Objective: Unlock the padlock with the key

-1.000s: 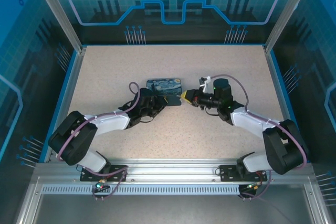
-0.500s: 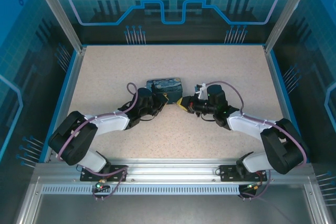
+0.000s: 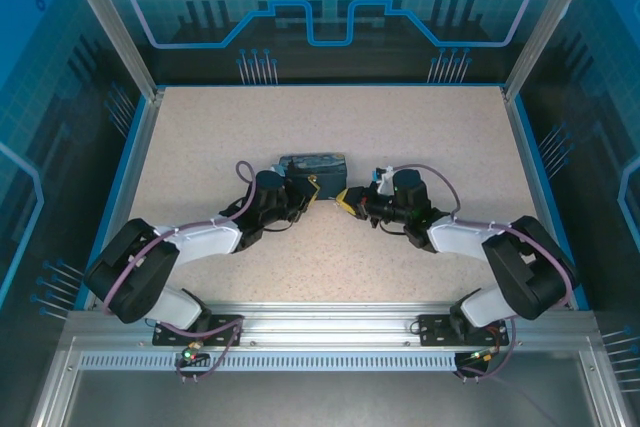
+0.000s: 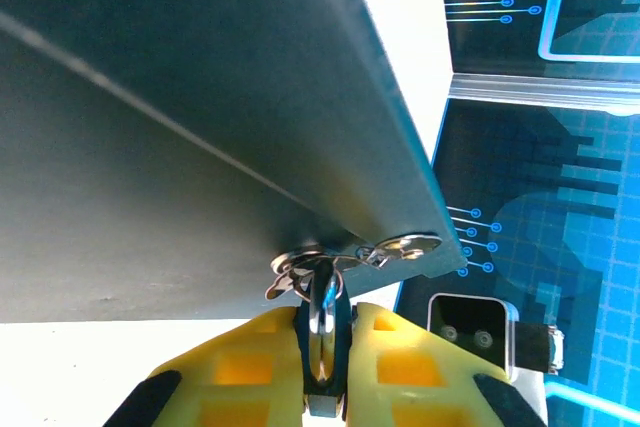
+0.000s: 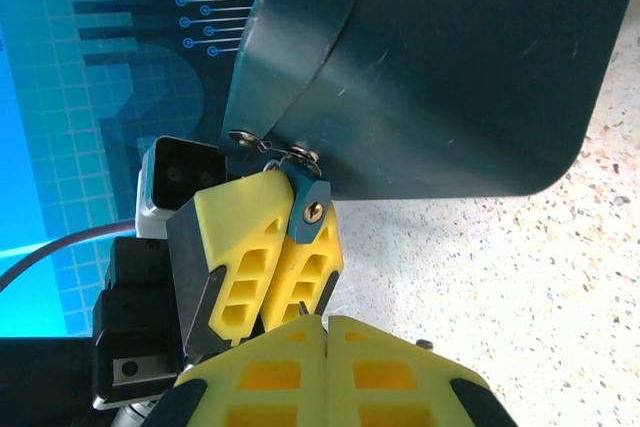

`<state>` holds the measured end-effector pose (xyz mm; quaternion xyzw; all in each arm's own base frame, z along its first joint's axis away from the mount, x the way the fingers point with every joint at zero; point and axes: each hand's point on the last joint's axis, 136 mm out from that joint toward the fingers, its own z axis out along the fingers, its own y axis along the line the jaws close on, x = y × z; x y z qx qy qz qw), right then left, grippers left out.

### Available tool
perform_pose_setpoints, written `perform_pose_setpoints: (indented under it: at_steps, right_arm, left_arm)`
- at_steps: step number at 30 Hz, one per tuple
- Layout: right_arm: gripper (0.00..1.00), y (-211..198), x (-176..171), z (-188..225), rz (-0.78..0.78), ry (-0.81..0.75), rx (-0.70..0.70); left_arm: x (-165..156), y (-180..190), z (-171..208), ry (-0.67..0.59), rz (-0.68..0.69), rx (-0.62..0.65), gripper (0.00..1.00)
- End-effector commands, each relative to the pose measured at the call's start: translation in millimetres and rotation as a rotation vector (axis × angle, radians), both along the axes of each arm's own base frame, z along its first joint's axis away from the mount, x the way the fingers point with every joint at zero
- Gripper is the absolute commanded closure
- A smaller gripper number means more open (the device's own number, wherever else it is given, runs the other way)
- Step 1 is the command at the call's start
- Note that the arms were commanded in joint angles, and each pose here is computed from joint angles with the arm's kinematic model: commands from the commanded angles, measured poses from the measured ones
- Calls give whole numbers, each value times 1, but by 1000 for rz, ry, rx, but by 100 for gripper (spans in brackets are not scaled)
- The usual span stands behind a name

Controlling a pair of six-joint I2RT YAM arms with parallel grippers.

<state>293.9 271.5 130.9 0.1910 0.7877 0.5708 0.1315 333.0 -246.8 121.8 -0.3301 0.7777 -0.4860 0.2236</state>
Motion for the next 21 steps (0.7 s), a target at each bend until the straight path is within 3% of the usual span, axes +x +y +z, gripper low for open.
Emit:
perform_pose_setpoints:
  at_steps: [1, 21]
  right_arm:
    - [100, 6, 2, 1, -1, -19, 40]
    - [100, 16, 9, -7, -11, -3, 76]
  left_arm:
    - [1, -3, 25, -56, -14, -68, 100]
    - [0, -7, 24, -61, -13, -143, 100]
